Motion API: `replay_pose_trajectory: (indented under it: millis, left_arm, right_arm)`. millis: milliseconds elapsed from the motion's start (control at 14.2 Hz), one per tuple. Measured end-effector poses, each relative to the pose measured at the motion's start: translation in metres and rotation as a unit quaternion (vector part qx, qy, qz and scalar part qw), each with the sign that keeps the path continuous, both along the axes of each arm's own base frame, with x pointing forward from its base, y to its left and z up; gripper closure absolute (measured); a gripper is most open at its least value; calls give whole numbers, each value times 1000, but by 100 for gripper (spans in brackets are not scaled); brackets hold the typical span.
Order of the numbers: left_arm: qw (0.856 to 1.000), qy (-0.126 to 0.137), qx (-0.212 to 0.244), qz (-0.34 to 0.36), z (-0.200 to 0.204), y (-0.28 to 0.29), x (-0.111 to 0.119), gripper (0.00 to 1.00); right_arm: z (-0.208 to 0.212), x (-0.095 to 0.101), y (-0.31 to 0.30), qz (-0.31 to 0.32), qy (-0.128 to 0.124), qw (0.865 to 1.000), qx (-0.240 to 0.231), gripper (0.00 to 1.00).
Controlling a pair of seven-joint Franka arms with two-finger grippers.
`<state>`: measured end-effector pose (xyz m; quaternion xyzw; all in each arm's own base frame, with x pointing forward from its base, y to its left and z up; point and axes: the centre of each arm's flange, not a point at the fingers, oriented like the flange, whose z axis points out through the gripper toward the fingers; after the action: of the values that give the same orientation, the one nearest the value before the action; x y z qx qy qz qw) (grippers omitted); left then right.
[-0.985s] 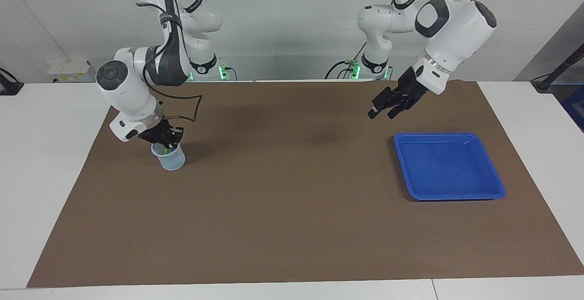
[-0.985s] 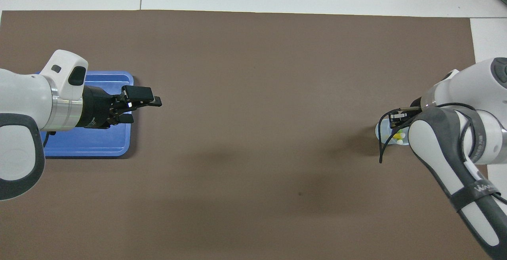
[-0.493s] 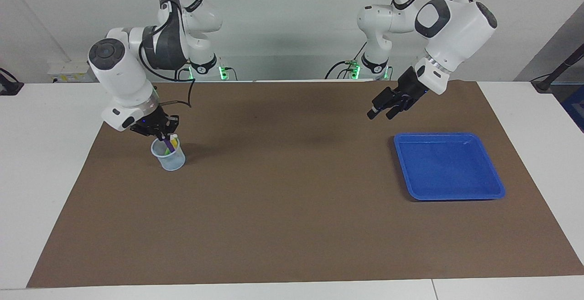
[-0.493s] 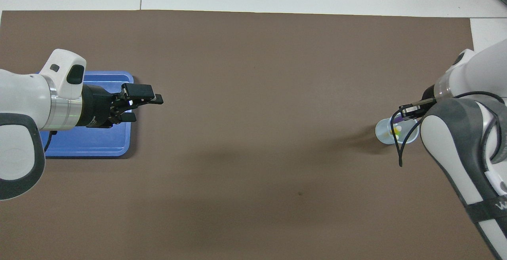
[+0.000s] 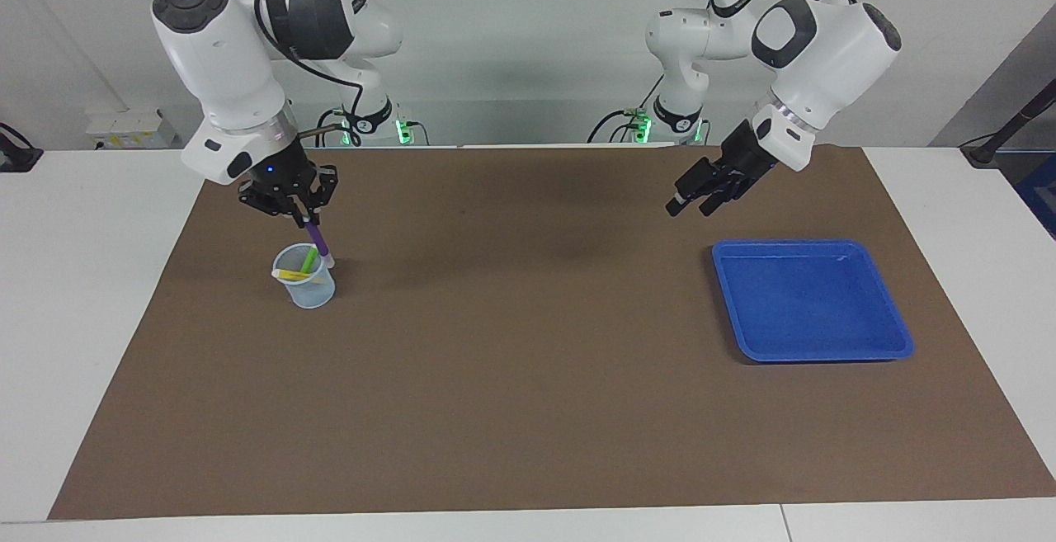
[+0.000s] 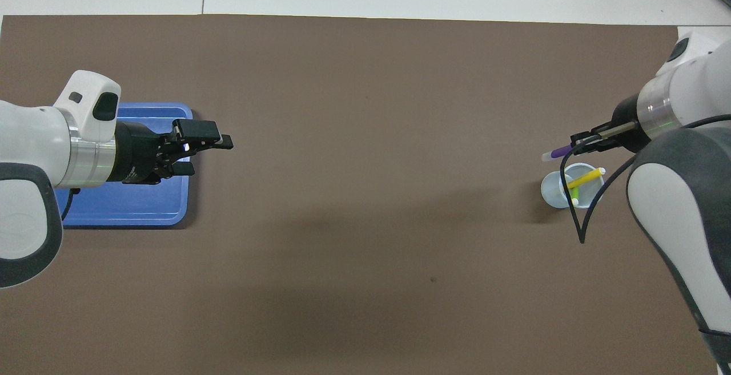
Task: Right arm passes pens to left for tray arrangement
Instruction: 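Carry the purple pen toward the left gripper with the right gripper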
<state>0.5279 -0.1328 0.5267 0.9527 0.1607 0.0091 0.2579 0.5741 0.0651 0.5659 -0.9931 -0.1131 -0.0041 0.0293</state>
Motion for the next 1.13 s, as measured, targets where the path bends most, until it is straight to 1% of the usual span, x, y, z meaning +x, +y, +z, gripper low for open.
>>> replay_pose_trajectory:
  millis: [141,282,422,493,633,704,915,1056,1126]
  left_arm:
    - [1000,1,-4,1,0,-1,0,0]
    - [1000,11,-23,16,1,-3,0,0]
    - [998,30,-34,44,0,-5,-1,0]
    - [996,42,-41,62,0,-7,-1,0]
    - [991,65,-71,91,0,-11,-2,0]
    - [988,76,-83,104,0,-12,-3,0]
    - [978,110,-116,137,0,-26,-7,0]
    - [971,127,-135,148,2,-40,-11,0]
    - [968,131,-146,157,4,-47,-12,0]
  right_arm:
    - [4,1,12,-30,-3,999,42,82]
    - [7,4,30,-71,-7,994,85,82]
    - [10,5,58,-125,-10,985,122,82]
    - [12,6,74,-155,-11,978,139,82]
    - [15,4,107,-204,-13,965,165,82]
    - [16,2,123,-224,-13,958,178,82]
    - [17,-2,162,-299,-14,924,238,82]
    - [17,-6,185,-339,-14,903,262,82]
    - [18,-9,197,-357,-12,893,274,82]
